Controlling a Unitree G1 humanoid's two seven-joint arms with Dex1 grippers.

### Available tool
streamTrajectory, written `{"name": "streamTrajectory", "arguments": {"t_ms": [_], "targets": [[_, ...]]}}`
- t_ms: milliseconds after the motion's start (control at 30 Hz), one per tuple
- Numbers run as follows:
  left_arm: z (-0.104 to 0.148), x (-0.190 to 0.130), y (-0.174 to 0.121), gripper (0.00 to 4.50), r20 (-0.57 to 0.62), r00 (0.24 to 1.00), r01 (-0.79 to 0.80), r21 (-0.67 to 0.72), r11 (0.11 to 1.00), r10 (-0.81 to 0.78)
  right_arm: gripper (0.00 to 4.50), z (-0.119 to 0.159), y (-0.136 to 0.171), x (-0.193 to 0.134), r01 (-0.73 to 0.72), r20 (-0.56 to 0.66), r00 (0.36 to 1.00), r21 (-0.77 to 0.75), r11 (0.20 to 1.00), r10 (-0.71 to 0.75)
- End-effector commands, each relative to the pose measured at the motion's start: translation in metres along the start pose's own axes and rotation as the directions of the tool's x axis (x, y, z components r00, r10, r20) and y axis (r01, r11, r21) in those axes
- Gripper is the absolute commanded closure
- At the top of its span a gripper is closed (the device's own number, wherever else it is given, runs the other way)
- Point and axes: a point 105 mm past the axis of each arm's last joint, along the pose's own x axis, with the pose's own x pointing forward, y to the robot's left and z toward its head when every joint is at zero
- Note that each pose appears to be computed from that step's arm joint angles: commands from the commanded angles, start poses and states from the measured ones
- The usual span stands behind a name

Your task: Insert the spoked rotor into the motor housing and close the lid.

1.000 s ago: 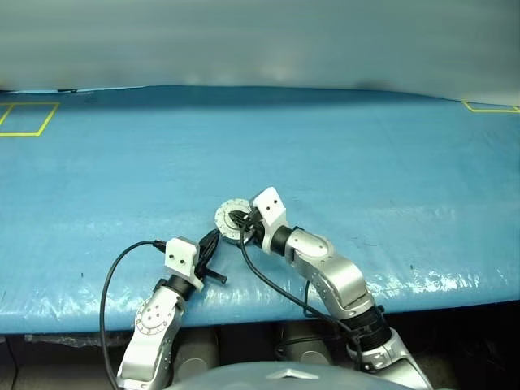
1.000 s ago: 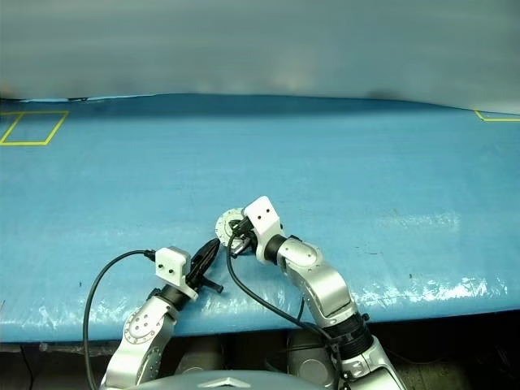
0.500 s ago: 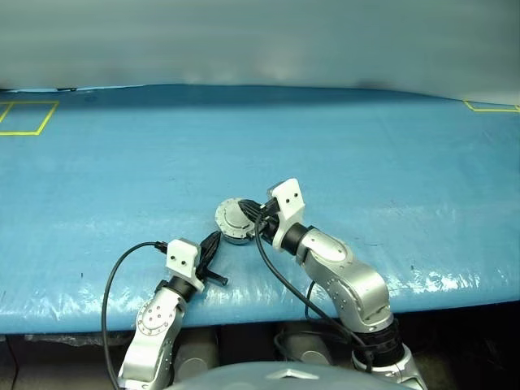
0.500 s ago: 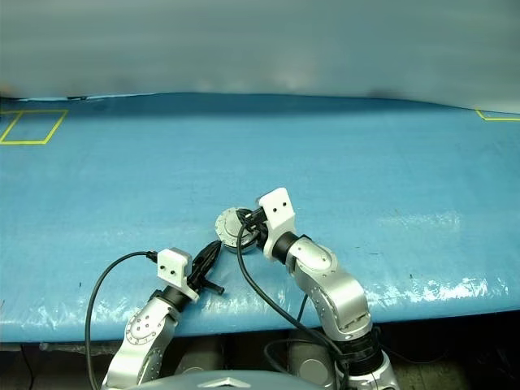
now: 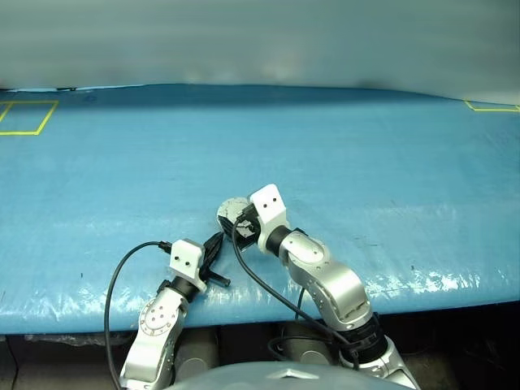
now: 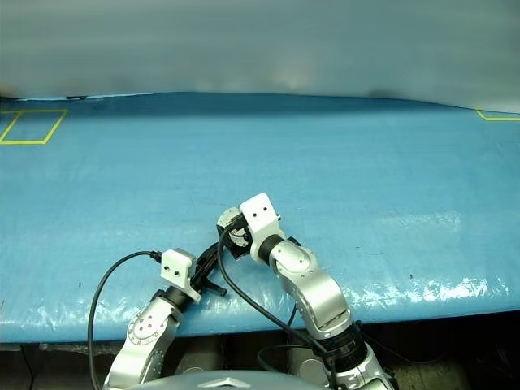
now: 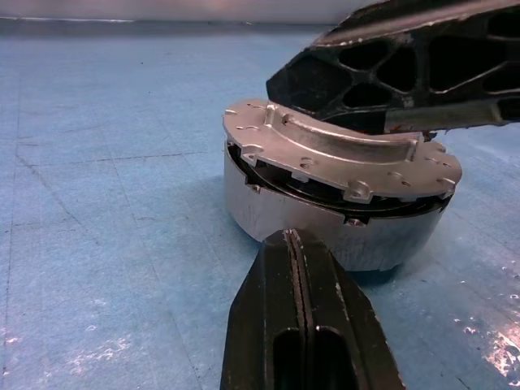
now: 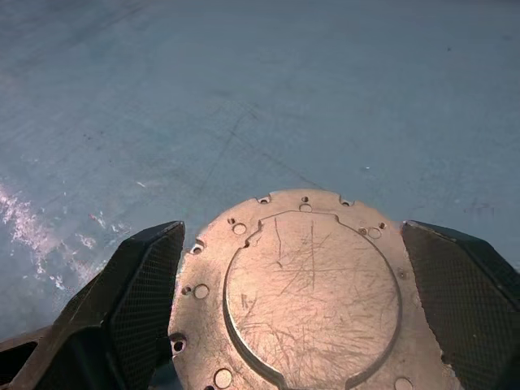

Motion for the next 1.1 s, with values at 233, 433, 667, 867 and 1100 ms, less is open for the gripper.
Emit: {"name": "streamTrajectory", "arguments": {"t_ms": [233,433,667,867,1100], "targets": [[0.012,0.004,-0.003,4.5,0.046,0.999,0.024,0.02,1.0,-0.025,0.01,-0.001,-0.004,0.001,0.028,0.026,0.999,-0.037,0.999,-0.027],[0.01,0.004,-0.001,4.5,0.04,0.999,0.023,0.023,0.999,-0.024,0.01,-0.005,-0.004,-0.001,0.011,0.024,1.0,-0.055,0.998,-0.01],[0.008,0.005,0.001,4.5,0.028,0.999,0.025,0.024,0.999,-0.025,0.01,-0.01,-0.009,-0.005,-0.038,0.017,0.999,-0.079,0.996,0.04],[0.007,0.005,0.001,4.5,0.024,0.999,0.024,0.02,1.0,-0.024,0.63,-0.012,-0.017,-0.004,-0.038,0.009,0.999,-0.08,0.996,0.039],[0.005,0.003,0.0,4.5,0.021,1.0,0.019,0.012,1.0,-0.019,1.46,-0.009,-0.01,-0.003,-0.061,0.019,0.998,-0.075,0.995,0.062]]}}
